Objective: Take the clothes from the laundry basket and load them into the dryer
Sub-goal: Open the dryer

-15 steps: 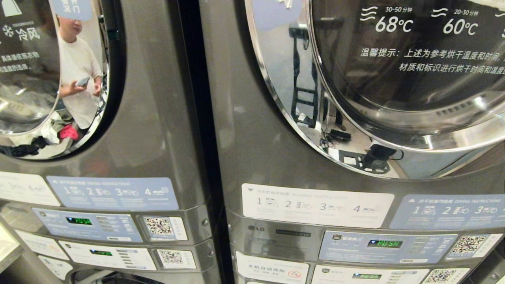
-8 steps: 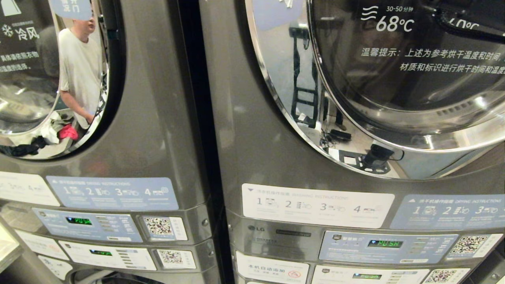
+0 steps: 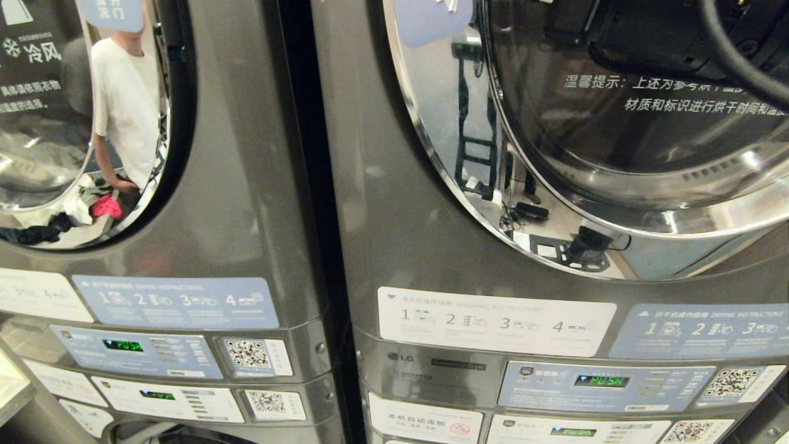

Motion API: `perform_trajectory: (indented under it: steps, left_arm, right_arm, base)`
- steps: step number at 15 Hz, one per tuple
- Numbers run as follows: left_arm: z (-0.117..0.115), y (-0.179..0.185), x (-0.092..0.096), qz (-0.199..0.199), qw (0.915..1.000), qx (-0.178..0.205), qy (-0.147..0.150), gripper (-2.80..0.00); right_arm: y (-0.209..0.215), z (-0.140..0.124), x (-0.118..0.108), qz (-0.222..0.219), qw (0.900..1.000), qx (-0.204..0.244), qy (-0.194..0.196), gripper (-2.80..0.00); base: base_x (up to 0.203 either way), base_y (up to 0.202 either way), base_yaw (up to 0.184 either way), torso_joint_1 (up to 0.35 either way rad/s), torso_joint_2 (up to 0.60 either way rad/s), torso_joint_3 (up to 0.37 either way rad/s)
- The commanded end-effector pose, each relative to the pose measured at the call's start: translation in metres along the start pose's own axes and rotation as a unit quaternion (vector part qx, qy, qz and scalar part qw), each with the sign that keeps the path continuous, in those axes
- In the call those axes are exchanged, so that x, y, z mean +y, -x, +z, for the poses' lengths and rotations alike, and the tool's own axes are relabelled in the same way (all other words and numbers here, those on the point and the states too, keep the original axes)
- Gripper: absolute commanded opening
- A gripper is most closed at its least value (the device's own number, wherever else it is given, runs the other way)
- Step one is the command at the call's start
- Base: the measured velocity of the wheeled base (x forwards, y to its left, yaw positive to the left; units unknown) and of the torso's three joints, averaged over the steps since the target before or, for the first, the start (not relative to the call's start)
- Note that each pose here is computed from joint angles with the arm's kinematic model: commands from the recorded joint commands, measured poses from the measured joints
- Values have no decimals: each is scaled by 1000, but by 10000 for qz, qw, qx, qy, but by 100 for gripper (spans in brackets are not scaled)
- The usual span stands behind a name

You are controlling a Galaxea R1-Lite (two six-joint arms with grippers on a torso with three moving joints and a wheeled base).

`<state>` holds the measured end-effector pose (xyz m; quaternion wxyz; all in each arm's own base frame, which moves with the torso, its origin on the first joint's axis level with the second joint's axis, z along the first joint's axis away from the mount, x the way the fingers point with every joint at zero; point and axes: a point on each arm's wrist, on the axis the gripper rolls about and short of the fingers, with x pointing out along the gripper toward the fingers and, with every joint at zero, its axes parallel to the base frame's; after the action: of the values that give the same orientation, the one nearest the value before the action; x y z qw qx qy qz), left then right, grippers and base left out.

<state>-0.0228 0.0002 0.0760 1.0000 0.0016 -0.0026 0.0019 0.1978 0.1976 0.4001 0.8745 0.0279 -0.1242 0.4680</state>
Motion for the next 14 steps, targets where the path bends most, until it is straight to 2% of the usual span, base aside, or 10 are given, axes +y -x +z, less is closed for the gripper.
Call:
perform_trajectory:
  steps: [1, 5, 11, 14]
  left_arm:
    - [0, 0, 0, 4, 10000, -4, 1, -280]
    - [0, 0, 0, 4, 10000, -2, 1, -280]
    - [0, 0, 0, 4, 10000, -7, 1, -280]
    - [0, 0, 0, 4, 10000, -5, 1, -280]
  right_arm:
    - [-6, -5, 0, 25, 10000, 40, -16, 0]
    - [-6, -4, 2, 126, 9999, 61, -54, 0]
    - [6, 3, 14, 859, 9962, 35, -145, 0]
    - [22, 5, 24, 1061, 9942, 87, -184, 0]
  base:
    - [0, 0, 0, 0, 0, 0]
    - [0, 0, 0, 0, 0, 0]
    - [0, 0, 0, 0, 0, 0]
    - [0, 0, 0, 0, 0, 0]
